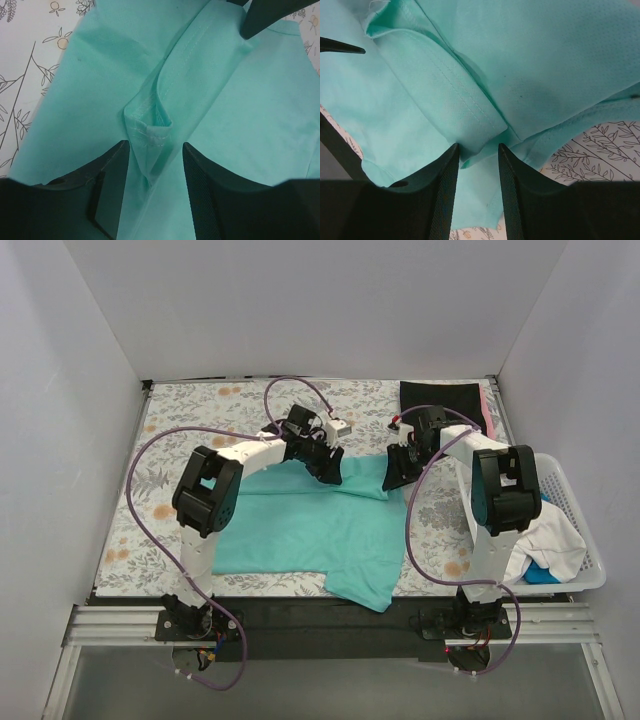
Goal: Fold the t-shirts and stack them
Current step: Fold the tshirt
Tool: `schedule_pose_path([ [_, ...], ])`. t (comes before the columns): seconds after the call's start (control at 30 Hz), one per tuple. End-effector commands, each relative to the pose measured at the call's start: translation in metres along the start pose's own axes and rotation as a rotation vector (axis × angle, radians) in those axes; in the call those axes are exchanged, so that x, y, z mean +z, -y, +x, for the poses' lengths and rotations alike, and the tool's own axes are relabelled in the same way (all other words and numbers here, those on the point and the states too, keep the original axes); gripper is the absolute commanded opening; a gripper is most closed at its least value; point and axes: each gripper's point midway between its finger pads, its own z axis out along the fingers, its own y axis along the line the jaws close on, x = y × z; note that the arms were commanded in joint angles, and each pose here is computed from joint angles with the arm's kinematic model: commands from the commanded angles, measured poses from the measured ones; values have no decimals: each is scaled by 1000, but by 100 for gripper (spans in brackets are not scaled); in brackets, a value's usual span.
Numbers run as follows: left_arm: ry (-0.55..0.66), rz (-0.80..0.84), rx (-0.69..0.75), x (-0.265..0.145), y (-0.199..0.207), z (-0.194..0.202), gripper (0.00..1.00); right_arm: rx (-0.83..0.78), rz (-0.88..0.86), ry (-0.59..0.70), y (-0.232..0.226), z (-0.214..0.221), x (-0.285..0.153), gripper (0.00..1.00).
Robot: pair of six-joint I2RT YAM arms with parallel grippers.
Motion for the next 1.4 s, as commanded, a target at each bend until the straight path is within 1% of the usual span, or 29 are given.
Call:
schedule_pose_path([
  [0.0, 44, -25, 42, -2, 3, -26, 45, -19, -40, 30, -9, -13, -1, 43],
  [0.13, 58, 11, 41, 2, 9, -31, 42, -37, -53, 52, -13, -19, -4, 41],
  [0.2, 72, 47, 32, 6, 12, -36, 34, -43, -51, 56, -11, -22, -3, 38],
  [0.23, 76, 58, 31, 7, 13, -38, 24, -44, -53, 55, -11, -22, -2, 33],
  [0.27, 81, 67, 32, 8, 14, -41, 16, -49, -57, 57, -11, -23, -2, 24],
  [0.3, 83, 70, 36, 9, 14, -41, 13, -61, -61, 60, -12, -24, -3, 16],
  [0.33, 83, 80, 37, 9, 15, -41, 7, -68, -62, 64, -13, -25, -4, 13],
  [0.37, 85, 86, 39, 8, 17, -42, 4, -86, -63, 63, -13, -24, -5, 8],
  [0.4, 89, 92, 42, 7, 18, -44, 0, -95, -63, 63, -14, -22, -5, 7],
  [0.43, 89, 87, 42, 6, 18, -44, 0, -110, -60, 62, -13, -21, -5, 4],
  [0.47, 91, 79, 42, 5, 18, -45, 4, -115, -55, 59, -13, -20, -5, 2],
  [0.53, 94, 59, 37, 2, 16, -48, 28, -138, -54, 52, -14, -18, -3, 1],
  [0.57, 94, 61, 31, 0, 18, -48, 31, -154, -52, 47, -15, -17, -2, 1],
  [0.6, 95, 65, 31, 0, 20, -48, 37, -162, -45, 42, -13, -15, 0, 1],
  [0.7, 90, 64, 17, 2, 20, -47, 43, -171, -39, 35, -13, -13, 2, 1],
  [0.73, 86, 56, 14, 3, 18, -46, 43, -168, -40, 28, -13, -12, 4, 1],
  [0.93, 40, 48, -9, 11, 16, -34, 40, -185, -21, 18, -11, -9, 5, 1],
  [1.07, -8, 55, -17, 16, 15, -24, 39, -248, -22, 25, -18, -10, 2, 1],
  [1.17, -21, 46, -20, 15, 14, -19, 28, -310, -6, 11, -20, -7, 5, 1],
  [1.2, -24, 39, -20, 15, 13, -18, 18, -326, -7, 1, -23, -5, 7, 1],
  [1.3, -25, 45, -20, 12, 17, -18, 13, -393, 5, -18, -25, 2, 9, 1],
  [1.37, -22, 47, -14, 9, 19, -19, 6, -432, 17, -38, -27, 9, 12, 1],
])
